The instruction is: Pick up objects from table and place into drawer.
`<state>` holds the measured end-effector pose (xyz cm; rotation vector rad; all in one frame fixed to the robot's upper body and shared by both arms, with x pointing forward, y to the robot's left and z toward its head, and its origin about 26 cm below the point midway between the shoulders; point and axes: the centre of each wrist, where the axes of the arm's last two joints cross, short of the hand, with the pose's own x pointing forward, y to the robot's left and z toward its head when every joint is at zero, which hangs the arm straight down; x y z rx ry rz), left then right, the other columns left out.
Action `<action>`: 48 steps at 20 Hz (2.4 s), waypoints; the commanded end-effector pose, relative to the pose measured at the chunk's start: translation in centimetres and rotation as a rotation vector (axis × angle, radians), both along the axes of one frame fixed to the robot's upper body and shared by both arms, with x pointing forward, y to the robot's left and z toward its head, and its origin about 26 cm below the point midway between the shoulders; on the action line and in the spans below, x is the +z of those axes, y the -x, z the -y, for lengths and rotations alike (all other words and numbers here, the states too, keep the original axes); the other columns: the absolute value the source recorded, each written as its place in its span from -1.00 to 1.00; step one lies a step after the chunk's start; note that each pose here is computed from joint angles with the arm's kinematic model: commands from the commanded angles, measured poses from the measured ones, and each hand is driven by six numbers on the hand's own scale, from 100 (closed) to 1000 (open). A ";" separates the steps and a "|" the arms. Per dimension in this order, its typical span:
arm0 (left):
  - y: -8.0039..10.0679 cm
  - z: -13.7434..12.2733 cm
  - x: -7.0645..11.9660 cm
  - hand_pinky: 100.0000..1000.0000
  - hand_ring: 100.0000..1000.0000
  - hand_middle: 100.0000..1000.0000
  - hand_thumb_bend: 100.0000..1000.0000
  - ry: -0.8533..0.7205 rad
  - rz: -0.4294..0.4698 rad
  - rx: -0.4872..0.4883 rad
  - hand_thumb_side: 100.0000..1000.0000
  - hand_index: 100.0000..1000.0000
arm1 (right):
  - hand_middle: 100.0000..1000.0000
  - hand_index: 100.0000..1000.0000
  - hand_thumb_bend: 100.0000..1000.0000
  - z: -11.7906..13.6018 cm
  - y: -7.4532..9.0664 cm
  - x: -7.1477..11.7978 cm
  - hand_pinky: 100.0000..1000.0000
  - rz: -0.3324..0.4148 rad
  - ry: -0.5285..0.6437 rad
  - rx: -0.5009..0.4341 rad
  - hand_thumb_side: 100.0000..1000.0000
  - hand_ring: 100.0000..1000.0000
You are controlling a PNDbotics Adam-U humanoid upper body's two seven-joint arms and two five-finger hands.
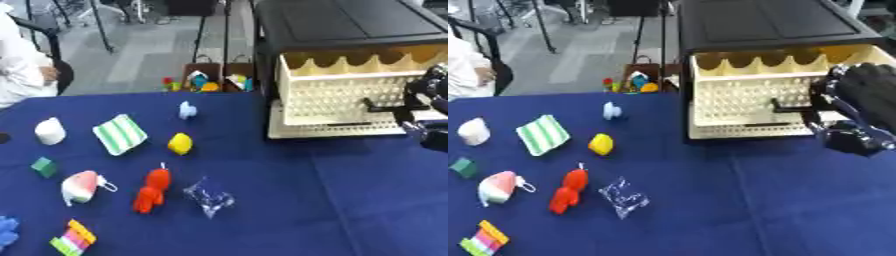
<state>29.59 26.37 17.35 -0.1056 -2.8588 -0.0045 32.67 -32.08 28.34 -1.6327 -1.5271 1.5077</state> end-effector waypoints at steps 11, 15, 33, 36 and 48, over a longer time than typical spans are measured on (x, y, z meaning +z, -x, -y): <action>0.2 -0.3 0.7 0.14 0.52 0.42 -1.00 -0.009 0.023 0.005 0.80 0.76 | -1.00 -0.40 -0.92 -0.3 1.3 1.4 -1.00 0.033 0.035 0.021 -0.88 -1.00; 0.2 -0.4 0.7 0.14 0.52 0.42 -1.00 -0.009 0.022 0.006 0.80 0.76 | -1.00 -0.40 -0.92 -0.7 1.2 1.5 -1.00 0.033 0.037 0.031 -0.89 -1.00; 0.2 -0.5 0.6 0.14 0.52 0.42 -1.00 -0.007 0.021 0.012 0.80 0.76 | -1.00 -0.41 -0.93 -0.7 1.9 0.9 -1.00 0.018 0.056 0.018 -0.89 -1.00; 0.2 -0.5 0.6 0.14 0.52 0.42 -1.00 -0.007 0.021 0.012 0.80 0.76 | -1.00 -0.41 -0.92 -0.5 1.9 0.9 -1.00 0.018 0.057 0.007 -0.88 -1.00; 0.2 -0.4 0.6 0.14 0.52 0.42 -1.00 -0.007 0.022 0.008 0.80 0.76 | -1.00 -0.42 -0.92 -0.4 1.9 0.7 -1.00 0.015 0.061 -0.004 -0.88 -1.00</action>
